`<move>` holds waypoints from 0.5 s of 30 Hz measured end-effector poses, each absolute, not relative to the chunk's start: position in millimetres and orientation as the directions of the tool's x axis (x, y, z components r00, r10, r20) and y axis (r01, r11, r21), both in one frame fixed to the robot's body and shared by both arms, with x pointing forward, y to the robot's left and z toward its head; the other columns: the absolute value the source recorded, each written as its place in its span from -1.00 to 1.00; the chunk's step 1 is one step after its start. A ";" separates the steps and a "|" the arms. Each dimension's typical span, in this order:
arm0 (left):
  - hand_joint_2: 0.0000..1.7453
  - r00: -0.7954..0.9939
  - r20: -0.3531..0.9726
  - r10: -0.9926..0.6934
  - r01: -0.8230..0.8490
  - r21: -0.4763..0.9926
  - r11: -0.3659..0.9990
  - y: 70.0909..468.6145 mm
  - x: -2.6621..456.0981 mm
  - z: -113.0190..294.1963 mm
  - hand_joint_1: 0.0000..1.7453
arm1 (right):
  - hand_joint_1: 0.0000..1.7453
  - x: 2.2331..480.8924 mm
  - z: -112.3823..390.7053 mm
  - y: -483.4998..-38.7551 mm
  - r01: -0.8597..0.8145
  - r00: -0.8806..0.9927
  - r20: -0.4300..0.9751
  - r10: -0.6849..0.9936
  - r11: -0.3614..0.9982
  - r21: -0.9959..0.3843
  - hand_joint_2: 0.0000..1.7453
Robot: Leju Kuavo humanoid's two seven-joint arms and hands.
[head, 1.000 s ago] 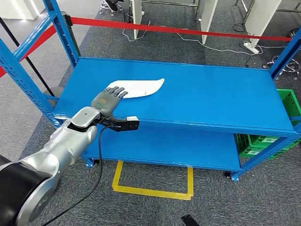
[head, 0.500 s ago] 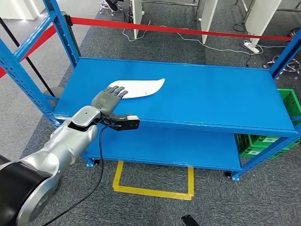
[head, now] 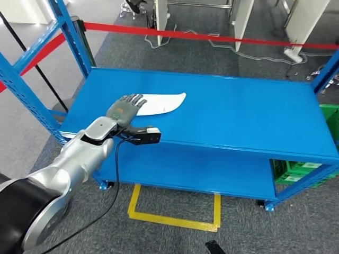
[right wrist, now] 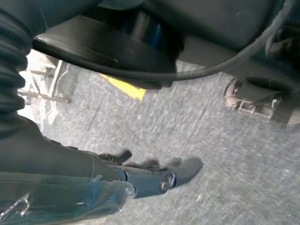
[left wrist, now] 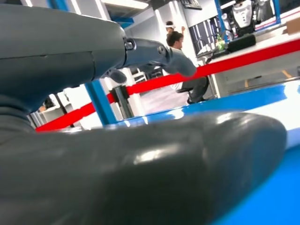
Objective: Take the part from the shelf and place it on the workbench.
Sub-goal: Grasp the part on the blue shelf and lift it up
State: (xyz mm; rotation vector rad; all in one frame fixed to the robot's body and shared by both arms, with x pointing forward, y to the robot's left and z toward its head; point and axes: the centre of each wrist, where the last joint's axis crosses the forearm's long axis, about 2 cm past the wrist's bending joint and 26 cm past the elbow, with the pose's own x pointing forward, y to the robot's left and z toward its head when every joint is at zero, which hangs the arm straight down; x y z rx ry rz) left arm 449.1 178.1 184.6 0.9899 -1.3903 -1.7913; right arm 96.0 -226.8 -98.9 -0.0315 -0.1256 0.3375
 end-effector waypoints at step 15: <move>-1.00 -0.495 -0.182 -0.850 0.040 0.972 -0.231 177.5 450.0 186.6 -1.00 | -1.00 93.5 -99.4 -226.6 -0.326 0.938 0.110 0.329 0.944 -0.050 1.00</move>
